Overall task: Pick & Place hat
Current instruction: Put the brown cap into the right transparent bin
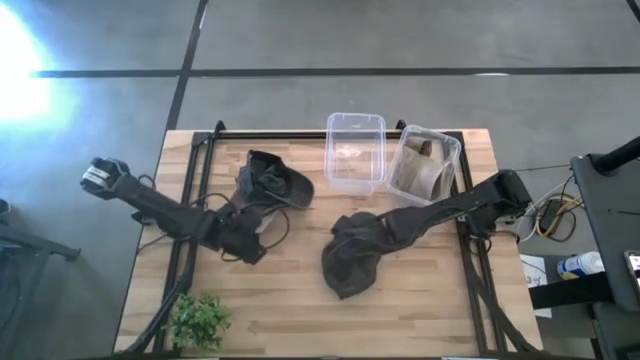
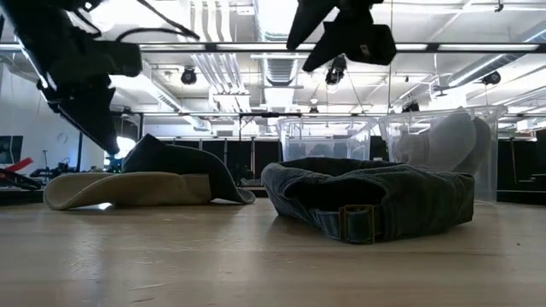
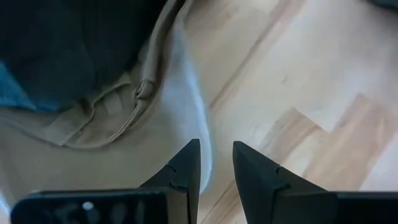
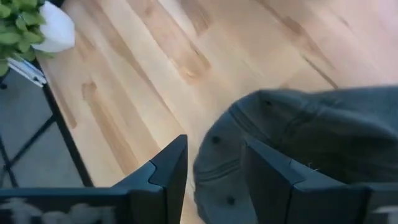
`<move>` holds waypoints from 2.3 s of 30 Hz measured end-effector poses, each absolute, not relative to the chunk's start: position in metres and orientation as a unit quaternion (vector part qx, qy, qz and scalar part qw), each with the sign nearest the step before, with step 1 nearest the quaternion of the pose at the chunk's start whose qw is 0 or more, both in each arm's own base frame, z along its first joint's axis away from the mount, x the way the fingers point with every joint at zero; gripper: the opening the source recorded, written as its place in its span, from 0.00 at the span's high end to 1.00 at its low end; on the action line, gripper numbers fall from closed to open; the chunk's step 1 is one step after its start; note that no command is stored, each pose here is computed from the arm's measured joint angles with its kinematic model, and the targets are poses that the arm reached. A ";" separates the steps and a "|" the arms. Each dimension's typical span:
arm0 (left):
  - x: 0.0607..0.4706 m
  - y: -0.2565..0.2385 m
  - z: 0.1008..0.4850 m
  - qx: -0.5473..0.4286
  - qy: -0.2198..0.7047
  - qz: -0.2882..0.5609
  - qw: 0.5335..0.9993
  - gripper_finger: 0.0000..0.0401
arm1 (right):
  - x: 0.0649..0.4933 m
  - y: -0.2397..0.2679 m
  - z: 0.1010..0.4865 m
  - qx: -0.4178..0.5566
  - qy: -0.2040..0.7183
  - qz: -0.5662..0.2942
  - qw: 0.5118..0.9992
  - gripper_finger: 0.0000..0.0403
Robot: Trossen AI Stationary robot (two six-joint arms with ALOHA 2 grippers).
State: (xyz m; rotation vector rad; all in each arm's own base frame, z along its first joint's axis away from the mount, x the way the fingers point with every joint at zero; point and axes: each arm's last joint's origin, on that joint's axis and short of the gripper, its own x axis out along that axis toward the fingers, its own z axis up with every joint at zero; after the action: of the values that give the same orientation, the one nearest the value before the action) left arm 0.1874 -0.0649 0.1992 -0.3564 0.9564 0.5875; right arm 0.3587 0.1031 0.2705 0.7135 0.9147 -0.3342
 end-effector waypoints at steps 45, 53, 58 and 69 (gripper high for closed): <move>0.208 -0.062 0.114 -0.024 0.444 0.411 0.796 0.57 | 0.282 0.152 0.245 0.109 0.476 -0.306 0.817 0.67; 0.209 -0.054 0.118 -0.035 0.449 0.420 0.788 0.95 | 0.282 0.152 0.245 0.128 0.468 -0.316 0.815 0.67; 0.216 -0.059 0.145 -0.090 0.457 0.367 0.805 0.97 | 0.284 0.152 0.248 0.150 0.455 -0.316 0.819 0.67; 0.201 -0.062 0.292 -0.296 0.344 0.163 0.876 0.98 | 0.282 0.135 0.292 0.224 0.368 -0.276 0.859 0.73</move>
State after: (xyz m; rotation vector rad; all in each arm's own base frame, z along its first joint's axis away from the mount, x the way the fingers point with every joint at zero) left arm 0.2014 -0.0624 0.2918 -0.6185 0.7174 0.3410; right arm 0.2819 0.1354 0.2924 0.4705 0.7725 -0.5800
